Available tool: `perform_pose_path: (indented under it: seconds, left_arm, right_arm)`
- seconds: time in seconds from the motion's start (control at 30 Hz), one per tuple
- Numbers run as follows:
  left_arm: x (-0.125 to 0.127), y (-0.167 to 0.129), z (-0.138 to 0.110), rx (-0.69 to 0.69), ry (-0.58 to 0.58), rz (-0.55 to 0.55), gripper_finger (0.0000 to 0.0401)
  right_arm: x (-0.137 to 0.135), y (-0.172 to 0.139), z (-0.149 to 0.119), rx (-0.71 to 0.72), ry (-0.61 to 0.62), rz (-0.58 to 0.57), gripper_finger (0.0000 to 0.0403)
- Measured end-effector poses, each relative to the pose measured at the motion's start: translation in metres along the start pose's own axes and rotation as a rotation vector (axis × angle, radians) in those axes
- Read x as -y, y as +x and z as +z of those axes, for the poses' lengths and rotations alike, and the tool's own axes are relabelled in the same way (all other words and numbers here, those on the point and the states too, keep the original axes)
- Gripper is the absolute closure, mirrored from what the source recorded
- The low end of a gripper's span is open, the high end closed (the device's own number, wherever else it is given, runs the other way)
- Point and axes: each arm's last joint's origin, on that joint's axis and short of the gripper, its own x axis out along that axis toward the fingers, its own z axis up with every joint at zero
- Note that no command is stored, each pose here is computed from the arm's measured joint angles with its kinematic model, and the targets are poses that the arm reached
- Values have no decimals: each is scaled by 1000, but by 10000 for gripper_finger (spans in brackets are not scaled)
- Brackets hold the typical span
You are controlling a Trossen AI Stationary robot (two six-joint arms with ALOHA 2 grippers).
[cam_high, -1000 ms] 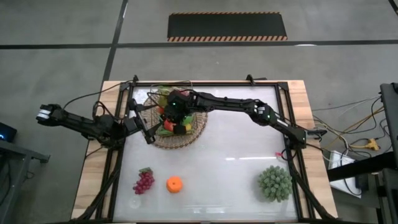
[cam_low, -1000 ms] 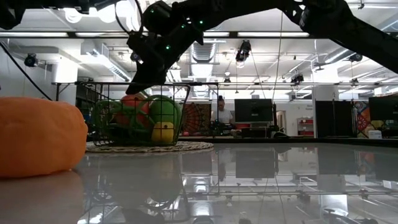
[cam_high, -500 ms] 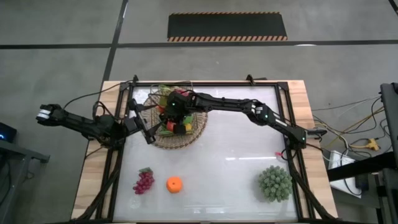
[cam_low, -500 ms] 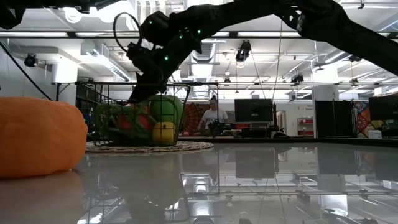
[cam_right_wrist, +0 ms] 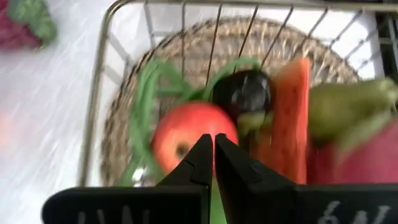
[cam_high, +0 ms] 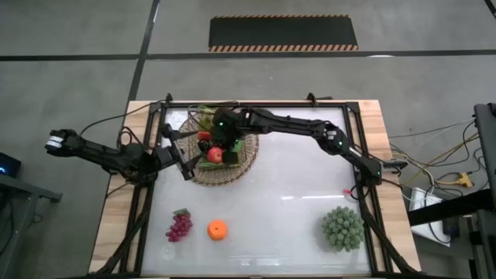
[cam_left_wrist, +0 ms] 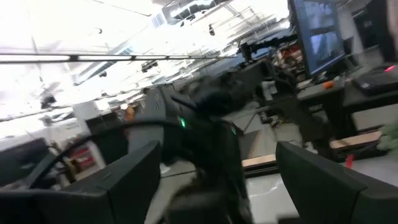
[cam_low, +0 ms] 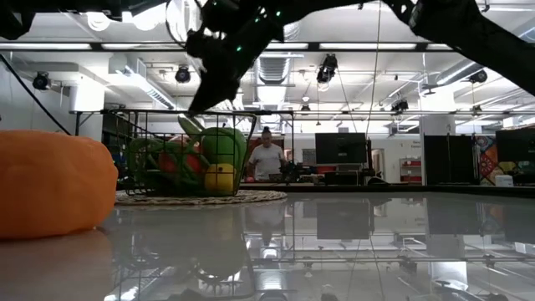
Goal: Build produce basket
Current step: Put the orange into the wire basket
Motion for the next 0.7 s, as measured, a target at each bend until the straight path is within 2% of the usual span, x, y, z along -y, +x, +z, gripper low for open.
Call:
perform_pose_path:
  seconds: [0.3,0.47,0.7]
  left_arm:
    - [17,7,-3,84,-72,-271,102]
    - [26,16,-4,95,-208,-301,102]
    - [42,29,-13,53,-376,-319,102]
  right_arm:
    - [-18,-75,-8,-223,34,74,394]
    - [-34,-109,-15,-335,70,132,394]
    - [-69,-121,-35,-363,52,263,394]
